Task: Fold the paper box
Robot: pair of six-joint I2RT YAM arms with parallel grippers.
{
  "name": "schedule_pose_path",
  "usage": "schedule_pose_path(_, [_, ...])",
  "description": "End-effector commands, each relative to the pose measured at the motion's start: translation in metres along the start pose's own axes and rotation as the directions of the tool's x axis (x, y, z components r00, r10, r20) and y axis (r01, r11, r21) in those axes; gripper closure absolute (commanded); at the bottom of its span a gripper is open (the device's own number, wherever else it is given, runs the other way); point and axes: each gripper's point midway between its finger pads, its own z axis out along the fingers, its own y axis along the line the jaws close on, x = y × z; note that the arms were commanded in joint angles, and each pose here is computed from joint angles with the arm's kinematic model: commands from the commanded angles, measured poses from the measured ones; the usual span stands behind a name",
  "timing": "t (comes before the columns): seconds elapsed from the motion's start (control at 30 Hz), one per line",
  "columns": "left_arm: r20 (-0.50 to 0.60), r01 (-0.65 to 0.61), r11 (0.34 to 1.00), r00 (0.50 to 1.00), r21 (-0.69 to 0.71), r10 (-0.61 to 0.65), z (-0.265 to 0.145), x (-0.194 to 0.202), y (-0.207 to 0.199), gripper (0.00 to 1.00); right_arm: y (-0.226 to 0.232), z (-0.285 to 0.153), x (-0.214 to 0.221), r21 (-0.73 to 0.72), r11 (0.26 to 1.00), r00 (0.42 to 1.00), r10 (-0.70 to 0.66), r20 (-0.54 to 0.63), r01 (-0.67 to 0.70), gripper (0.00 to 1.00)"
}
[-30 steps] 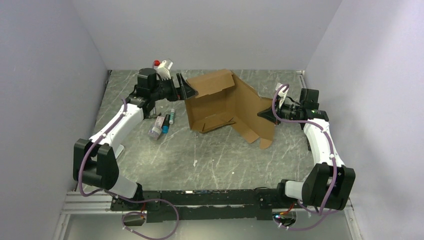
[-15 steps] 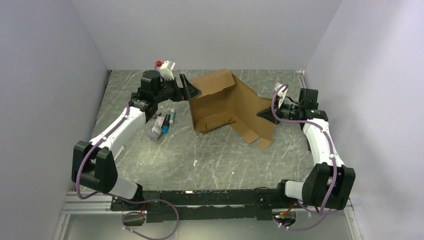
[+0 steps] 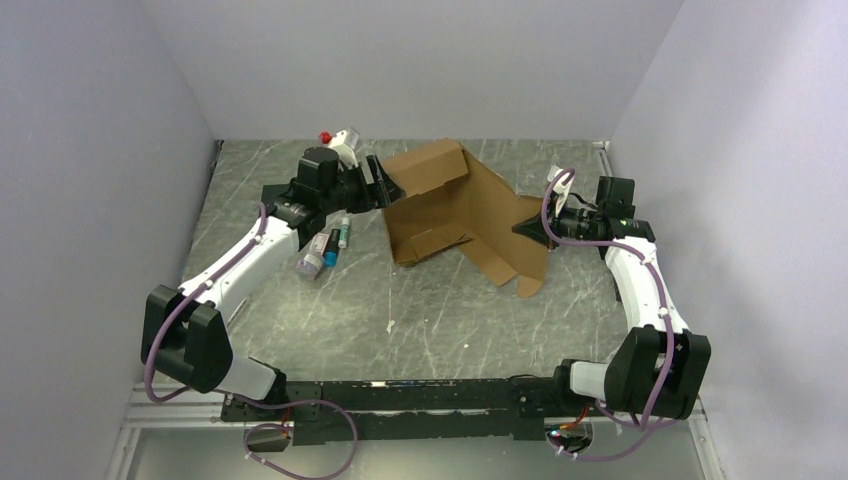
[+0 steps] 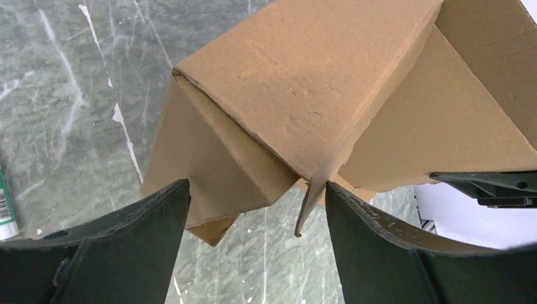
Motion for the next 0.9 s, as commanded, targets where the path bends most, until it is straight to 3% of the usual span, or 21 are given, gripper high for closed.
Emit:
schedule_pose_path(0.0, [0.071, 0.009, 1.0, 0.997, -0.007, -0.008, -0.005, -0.026, -0.015, 0.18, 0.004, 0.003, 0.015, 0.002, 0.998, 0.997, 0.062, -0.042, -0.062, 1.0])
schedule_pose_path(0.47, [0.101, -0.071, 0.989, 0.991, -0.13, 0.084, 0.015, -0.033, 0.006, 0.38, 0.01, 0.006, 0.014, -0.024, 0.998, 0.998, 0.058, -0.039, -0.059, 1.0])
schedule_pose_path(0.87, [0.171, -0.148, 0.969, 0.968, -0.199, 0.183, 0.022, -0.046, 0.013, 0.43, 0.023, 0.014, 0.011, -0.087, 0.994, 0.998, 0.059, -0.024, -0.06, 1.0])
